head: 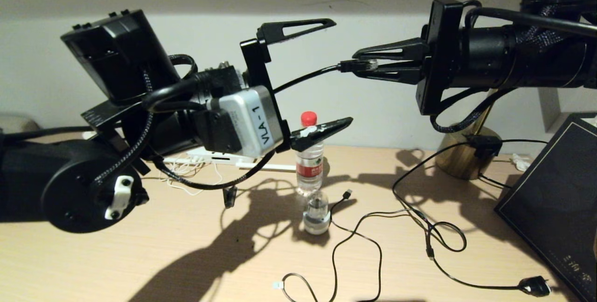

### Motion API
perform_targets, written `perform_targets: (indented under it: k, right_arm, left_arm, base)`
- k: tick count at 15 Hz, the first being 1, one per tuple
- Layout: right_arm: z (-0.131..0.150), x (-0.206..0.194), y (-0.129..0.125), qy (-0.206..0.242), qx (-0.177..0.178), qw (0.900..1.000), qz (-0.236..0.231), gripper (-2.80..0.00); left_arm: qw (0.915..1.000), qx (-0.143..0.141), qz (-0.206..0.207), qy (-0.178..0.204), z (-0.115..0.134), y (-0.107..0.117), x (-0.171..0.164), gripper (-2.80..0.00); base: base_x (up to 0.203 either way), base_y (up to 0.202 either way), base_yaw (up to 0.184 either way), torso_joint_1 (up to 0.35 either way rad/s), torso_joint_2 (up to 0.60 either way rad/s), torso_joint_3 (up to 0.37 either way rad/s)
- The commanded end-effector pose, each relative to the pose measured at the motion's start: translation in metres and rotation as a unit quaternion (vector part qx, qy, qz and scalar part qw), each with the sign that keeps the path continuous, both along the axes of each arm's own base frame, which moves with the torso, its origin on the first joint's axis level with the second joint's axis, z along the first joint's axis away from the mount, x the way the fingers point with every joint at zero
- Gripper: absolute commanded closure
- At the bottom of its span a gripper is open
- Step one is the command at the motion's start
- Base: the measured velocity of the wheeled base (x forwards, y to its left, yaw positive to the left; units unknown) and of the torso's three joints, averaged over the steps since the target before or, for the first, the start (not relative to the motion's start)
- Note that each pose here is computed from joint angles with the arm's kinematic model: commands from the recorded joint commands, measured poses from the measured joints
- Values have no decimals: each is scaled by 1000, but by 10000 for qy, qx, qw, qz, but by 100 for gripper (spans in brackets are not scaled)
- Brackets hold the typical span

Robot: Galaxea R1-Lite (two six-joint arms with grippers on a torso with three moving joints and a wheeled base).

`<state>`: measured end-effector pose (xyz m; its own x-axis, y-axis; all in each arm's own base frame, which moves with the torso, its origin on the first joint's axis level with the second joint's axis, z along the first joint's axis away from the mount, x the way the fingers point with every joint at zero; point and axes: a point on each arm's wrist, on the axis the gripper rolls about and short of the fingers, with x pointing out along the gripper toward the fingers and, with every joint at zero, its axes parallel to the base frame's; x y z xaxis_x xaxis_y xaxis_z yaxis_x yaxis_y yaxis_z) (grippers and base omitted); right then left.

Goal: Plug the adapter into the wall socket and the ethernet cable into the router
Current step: Hand it to the other hand

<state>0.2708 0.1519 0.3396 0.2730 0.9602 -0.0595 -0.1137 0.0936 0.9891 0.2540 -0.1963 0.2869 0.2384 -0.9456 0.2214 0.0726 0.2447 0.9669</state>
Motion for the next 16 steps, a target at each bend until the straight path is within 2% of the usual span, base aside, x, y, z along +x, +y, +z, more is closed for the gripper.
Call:
perform_targets:
  k: [1,12,13,16]
  right_arm:
    - [0,-1,0,45,9,10000,24,0]
    - [-5,-9,3,100,-43,9999,113,0]
    - [-5,-9,3,106,-46,9999,121,0]
    - [-5,-10,4,99,-43,9998,136,0]
  left_arm:
    - [10000,-25,0,-71,2,0,-1,-280]
    - [9999,-51,-84,-20,1,-4,-3,-280]
    - [9999,-55,-85,-25,1,-4,-3,0]
    - [9999,-44,-150,0,0,-8,-5,0]
  base:
    - [0,0,0,0,0,0]
    - [0,0,0,0,0,0]
    - [0,0,0,0,0,0]
    - [0,0,0,0,0,0]
